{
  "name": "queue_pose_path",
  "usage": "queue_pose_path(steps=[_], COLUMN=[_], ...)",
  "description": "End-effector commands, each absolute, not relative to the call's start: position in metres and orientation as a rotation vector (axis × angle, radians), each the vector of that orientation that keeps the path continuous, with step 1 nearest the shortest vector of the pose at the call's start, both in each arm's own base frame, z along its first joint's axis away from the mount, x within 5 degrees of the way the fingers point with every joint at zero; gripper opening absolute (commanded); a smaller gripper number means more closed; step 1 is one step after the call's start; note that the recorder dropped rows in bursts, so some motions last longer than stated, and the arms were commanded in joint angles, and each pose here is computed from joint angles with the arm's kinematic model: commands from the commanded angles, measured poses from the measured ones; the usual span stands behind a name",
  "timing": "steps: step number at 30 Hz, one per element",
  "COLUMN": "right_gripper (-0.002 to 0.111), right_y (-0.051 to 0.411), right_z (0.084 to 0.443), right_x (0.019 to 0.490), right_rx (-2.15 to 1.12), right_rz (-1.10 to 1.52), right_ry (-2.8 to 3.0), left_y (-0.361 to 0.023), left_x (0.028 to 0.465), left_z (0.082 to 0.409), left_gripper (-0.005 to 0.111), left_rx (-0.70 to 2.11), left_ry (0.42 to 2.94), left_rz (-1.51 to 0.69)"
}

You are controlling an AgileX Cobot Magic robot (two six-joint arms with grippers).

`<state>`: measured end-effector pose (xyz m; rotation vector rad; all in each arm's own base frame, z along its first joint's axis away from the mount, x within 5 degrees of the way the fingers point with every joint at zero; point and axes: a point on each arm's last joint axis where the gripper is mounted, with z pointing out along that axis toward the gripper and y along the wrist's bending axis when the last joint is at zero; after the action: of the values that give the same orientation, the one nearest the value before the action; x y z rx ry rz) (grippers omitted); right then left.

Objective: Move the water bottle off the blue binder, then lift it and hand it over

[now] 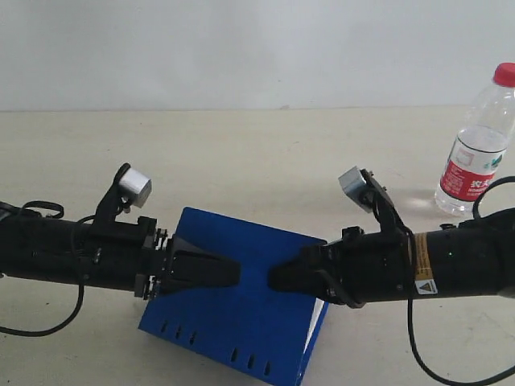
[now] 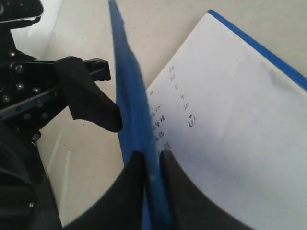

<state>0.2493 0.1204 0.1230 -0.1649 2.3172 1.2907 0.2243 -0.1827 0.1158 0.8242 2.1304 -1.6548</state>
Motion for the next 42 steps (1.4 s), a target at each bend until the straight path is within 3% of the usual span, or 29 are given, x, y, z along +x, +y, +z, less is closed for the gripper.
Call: queue_pose_path(steps=[1,11,16,29,36,42], right_gripper=[0.000,0.000,0.000,0.000,0.000,0.000], right_y=[0.121,0.093,0.077,0.090,0.100,0.099], right_z=[0.124,0.148,0.166,0.191,0.187,0.180], right_x=[0.251,0.278,0.280,0.274,0.267,0.266], right_rx=[-0.212,0.235,0.259,0.377,0.301,0.358], right_rz=[1.257,1.012,0.984,1.393,1.418,1.385], right_ry=[2.289,2.132,2.056,1.897,1.980,2.062], left_y=[-0.176,-0.136,-0.129,-0.145,-0.160,-0.183], left_x=[0.230,0.256,0.260,0.273,0.298,0.291], left_z=[0.117,0.114,0.114,0.120,0.143,0.147], left_gripper=[0.058,0.057,0.057,0.057,0.057,0.057], left_rx=[0.782,0.483,0.429,0.531,0.600,0.690], left_ry=[2.124,2.222,2.233,2.190,2.078,2.060], left_rz=[-1.659,-1.588,-1.583,-1.552,-1.565,-1.596])
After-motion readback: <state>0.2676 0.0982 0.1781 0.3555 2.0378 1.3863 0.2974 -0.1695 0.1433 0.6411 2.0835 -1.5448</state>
